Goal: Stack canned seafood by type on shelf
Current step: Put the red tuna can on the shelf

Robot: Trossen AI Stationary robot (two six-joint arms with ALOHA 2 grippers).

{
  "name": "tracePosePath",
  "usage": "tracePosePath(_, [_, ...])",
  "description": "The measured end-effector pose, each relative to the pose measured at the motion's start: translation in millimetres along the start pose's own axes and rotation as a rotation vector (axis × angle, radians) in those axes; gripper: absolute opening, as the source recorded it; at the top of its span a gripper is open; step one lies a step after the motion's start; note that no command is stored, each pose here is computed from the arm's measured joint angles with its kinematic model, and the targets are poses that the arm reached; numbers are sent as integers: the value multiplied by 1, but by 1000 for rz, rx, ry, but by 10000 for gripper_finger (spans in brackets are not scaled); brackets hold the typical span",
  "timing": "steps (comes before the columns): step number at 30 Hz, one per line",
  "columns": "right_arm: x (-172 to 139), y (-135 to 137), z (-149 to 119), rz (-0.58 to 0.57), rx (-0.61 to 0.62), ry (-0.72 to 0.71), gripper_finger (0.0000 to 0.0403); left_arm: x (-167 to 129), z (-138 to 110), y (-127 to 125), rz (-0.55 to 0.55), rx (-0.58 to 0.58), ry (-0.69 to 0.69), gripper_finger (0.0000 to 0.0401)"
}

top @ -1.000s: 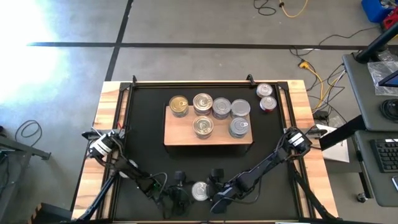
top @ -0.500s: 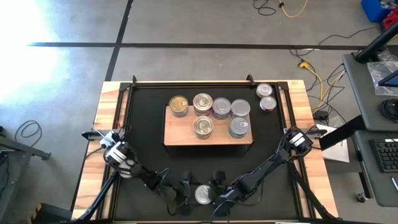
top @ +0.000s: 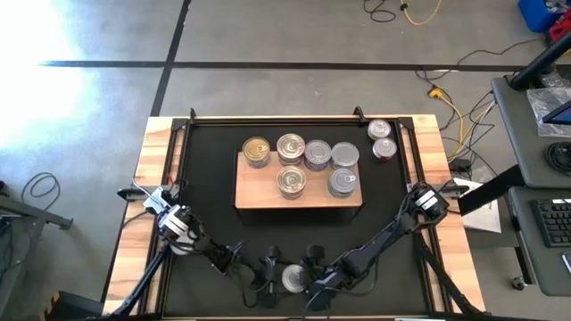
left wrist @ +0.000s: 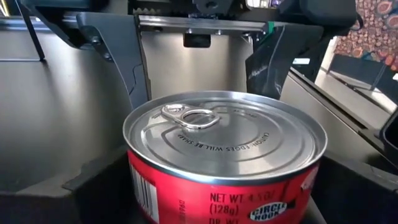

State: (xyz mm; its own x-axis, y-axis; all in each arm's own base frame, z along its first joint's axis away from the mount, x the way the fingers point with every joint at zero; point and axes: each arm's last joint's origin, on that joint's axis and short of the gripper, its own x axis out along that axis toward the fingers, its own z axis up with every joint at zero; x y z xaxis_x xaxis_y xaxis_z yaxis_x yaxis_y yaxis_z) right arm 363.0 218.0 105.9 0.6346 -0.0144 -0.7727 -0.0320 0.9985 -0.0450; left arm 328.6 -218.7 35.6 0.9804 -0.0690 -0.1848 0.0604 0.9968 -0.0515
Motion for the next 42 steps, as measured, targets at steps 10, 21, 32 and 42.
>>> tracePosePath(10, [-9, 0, 4, 19, 52, 12, 336, 6, 0, -2, 18, 21, -22, 392])
tracePosePath(21, [-103, -9, 13, -47, 92, 127, 324, 1, 43, -8, 73, 18, 56, 382])
tracePosePath(32, [-215, -38, 29, -53, 163, -36, 312, 27, 138, -13, 325, -125, -109, 382])
tracePosePath(42, [-252, -84, 46, -277, 245, -263, 304, 56, 181, 22, 482, -117, -161, 382])
